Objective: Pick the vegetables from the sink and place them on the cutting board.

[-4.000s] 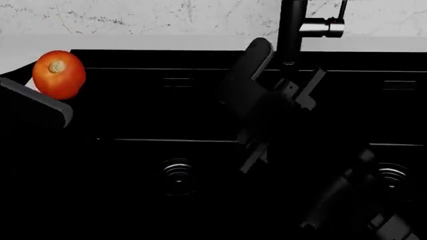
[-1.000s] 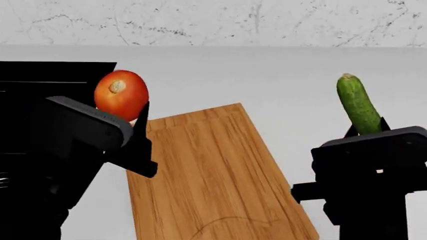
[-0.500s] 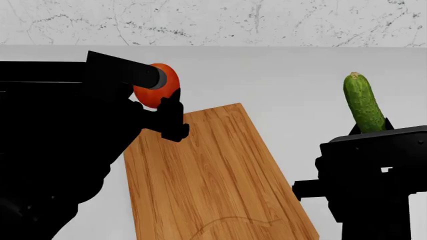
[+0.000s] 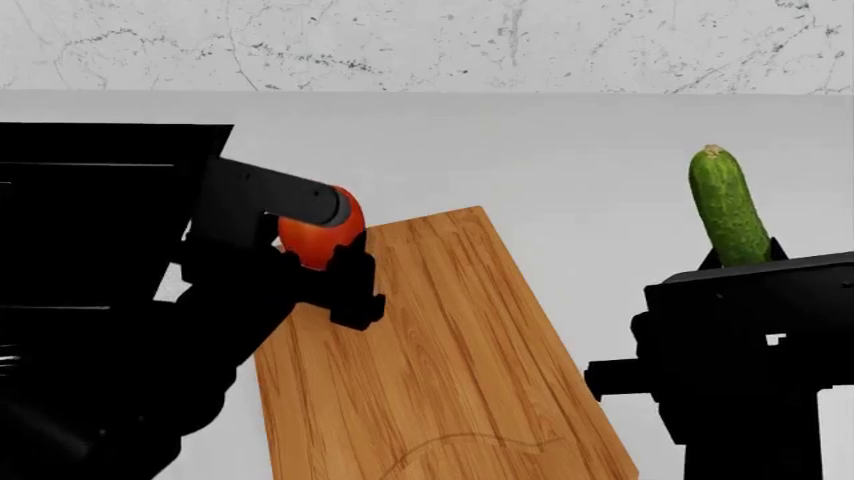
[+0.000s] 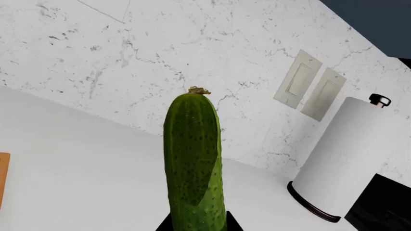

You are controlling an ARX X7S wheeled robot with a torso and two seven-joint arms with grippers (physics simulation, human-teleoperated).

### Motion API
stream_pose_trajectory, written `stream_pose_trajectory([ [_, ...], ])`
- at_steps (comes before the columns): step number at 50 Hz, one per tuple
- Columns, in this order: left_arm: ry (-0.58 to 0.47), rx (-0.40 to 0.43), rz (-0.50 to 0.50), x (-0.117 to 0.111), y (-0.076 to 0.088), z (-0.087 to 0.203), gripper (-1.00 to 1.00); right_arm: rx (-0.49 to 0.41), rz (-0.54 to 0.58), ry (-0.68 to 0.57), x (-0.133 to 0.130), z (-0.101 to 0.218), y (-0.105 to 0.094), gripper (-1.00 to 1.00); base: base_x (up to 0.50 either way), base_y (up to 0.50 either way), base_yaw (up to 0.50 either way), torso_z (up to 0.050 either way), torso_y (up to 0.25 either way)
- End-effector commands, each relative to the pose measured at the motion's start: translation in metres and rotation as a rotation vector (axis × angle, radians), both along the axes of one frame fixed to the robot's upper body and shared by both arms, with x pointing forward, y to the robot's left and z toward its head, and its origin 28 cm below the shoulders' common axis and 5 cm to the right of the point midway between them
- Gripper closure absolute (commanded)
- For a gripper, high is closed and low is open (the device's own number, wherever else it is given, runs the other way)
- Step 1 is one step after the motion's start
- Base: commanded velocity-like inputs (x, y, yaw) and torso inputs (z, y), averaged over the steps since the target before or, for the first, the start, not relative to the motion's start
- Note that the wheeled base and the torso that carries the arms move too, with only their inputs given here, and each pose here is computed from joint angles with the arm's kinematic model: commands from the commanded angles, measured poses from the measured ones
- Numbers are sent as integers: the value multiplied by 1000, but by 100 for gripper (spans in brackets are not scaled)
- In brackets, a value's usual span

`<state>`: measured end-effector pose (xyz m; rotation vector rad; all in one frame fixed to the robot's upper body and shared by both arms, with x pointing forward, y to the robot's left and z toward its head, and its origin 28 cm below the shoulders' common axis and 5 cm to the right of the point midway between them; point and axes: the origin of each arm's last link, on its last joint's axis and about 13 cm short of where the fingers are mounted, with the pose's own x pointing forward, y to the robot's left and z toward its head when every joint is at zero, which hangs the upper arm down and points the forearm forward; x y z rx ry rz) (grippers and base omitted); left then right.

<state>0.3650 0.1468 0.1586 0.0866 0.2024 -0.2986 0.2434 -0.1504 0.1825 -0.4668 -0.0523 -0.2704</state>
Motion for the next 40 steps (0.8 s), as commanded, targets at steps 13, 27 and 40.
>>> stream_pose_trajectory([
  [13,77,-2,20,-8,3,-27,100,-14,-11,-10,0,1,-1,100,-1,0,1,0,0],
  [27,39,4,36,-7,3,-22,-100,-17,-13,-11,-1,2,-1,100,0,0,0,0,0],
  [40,-171,-66,2,-30,5,38,-100,-18,-13,-13,-2,2,-1,100,0,0,0,0,0],
])
